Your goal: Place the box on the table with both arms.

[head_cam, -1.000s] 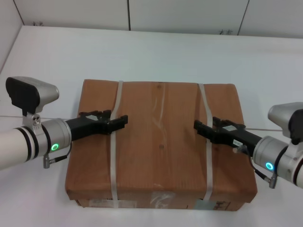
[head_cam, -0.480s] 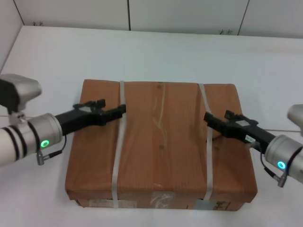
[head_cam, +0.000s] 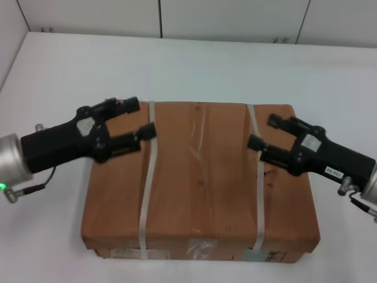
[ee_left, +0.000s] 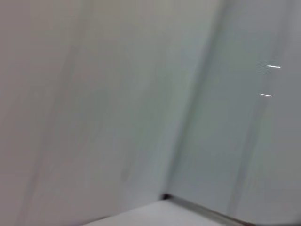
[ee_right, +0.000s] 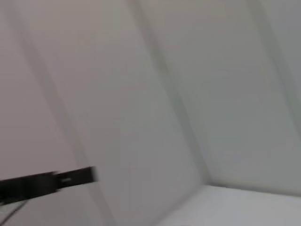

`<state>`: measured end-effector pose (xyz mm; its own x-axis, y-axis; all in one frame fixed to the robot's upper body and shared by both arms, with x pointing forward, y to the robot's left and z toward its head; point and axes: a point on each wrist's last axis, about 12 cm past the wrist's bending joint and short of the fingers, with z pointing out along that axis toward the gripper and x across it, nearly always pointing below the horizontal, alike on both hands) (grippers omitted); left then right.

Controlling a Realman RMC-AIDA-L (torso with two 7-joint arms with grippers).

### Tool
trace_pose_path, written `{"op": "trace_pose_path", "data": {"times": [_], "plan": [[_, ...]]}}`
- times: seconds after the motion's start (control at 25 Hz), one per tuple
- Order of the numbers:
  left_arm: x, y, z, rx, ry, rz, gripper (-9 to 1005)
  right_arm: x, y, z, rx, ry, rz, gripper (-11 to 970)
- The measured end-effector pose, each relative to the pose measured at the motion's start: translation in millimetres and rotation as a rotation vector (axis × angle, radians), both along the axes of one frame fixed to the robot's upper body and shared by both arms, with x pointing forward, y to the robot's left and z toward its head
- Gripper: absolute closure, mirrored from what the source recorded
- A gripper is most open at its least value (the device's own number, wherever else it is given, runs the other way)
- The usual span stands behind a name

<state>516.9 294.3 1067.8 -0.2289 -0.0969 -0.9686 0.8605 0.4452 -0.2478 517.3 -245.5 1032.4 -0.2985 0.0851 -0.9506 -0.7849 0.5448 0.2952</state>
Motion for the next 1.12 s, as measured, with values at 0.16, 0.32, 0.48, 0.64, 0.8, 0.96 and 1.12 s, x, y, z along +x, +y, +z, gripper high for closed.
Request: {"op": "trace_pose_path", "data": {"times": [0.16,0.32,0.48,0.64,0.8,0.96,1.12], "plan": [[-6.8,4.0,6.1,0.003,-0.034,-0.079,184,3.7,8.7,13.6,-0.015,-0.053,0.157,117],[-9.1,-3.6,4.1,0.018,-0.049,-0.115,185,6.2,19.2,16.9,-0.019,-0.086,0.199,118],[-9.0,-9.3,2.5,0.022,-0.048,-0.130,185,8.3,25.0,19.3,-0.007,-0.108,0.198,118],[-7.2,-10.9,2.9,0.026,-0.049,-0.133,185,10.8,24.1,22.0,0.011,-0.119,0.176,117],[-6.3,-11.0,3.4,0.025,-0.051,-0.130,185,13.3,25.6,23.9,0.013,-0.125,0.178,117],[-5.6,-11.2,3.9,0.024,-0.054,-0.129,185,14.6,26.2,24.1,0.008,-0.125,0.177,117],[-5.0,-11.4,4.4,0.020,-0.050,-0.127,185,15.5,26.2,24.7,0.009,-0.128,0.172,118]]}}
